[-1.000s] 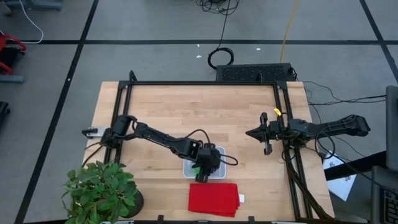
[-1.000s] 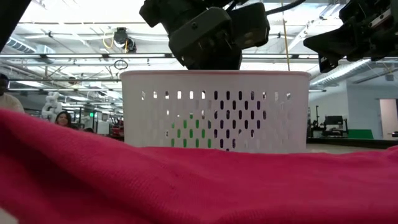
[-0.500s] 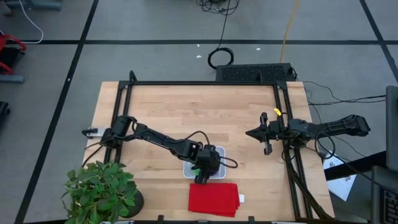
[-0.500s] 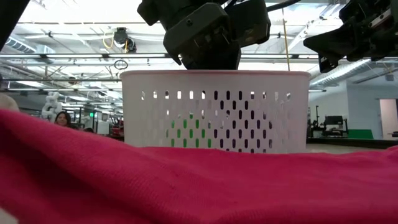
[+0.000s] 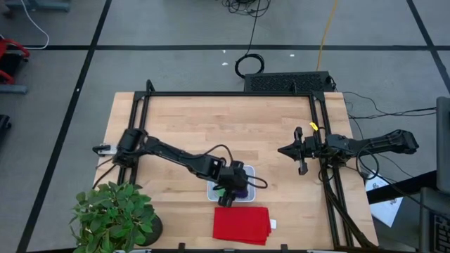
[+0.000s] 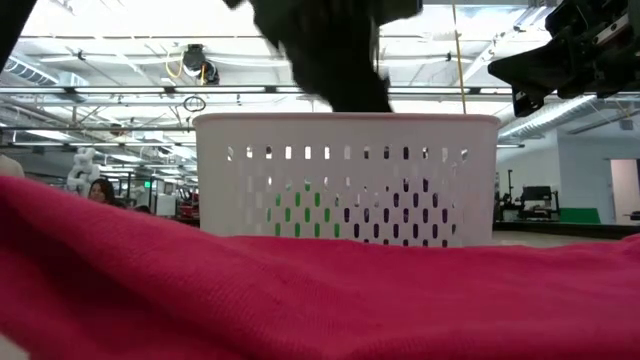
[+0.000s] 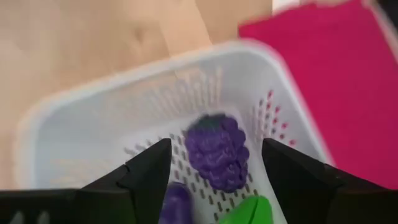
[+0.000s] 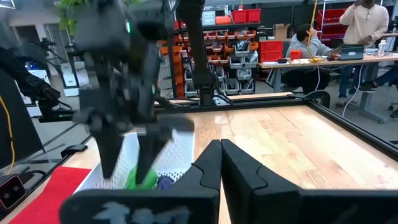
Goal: Pick and placing Produce into tupperware
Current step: Return to Home Position
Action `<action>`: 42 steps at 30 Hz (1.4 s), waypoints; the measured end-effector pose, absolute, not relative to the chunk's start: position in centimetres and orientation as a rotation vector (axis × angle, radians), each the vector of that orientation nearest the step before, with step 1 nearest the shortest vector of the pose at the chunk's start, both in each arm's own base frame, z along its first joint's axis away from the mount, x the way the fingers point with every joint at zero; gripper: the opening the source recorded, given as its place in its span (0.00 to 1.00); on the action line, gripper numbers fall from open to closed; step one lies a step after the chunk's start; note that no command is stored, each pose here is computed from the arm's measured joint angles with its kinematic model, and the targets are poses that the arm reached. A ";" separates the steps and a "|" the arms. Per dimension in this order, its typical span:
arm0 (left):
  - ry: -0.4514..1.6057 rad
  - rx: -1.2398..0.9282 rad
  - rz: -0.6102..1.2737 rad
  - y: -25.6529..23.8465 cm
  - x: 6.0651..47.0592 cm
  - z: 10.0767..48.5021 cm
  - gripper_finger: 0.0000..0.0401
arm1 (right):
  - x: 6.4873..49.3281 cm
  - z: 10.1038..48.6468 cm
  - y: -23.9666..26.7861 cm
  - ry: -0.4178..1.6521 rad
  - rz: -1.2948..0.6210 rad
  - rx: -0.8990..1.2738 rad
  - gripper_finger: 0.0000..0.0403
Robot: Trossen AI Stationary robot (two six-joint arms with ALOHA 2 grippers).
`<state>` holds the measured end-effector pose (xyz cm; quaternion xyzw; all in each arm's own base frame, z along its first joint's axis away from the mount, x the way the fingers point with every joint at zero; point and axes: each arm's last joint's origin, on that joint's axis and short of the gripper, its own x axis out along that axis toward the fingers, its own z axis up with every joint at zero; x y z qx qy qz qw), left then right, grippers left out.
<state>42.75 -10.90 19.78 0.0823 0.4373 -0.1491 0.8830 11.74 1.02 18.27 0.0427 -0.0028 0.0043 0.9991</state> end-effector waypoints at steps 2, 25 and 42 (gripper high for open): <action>0.882 0.202 -0.298 -10.9 42.3 21.3 0.64 | 11.7 18.3 1.0 -0.005 0.008 0.085 0.00; 0.871 0.406 -0.222 -9.9 36.6 29.4 0.00 | 11.7 18.2 1.0 0.003 0.012 0.078 0.00; 0.431 0.287 -0.168 -3.2 31.1 29.6 0.00 | 11.7 18.3 1.0 -0.013 0.011 0.076 0.00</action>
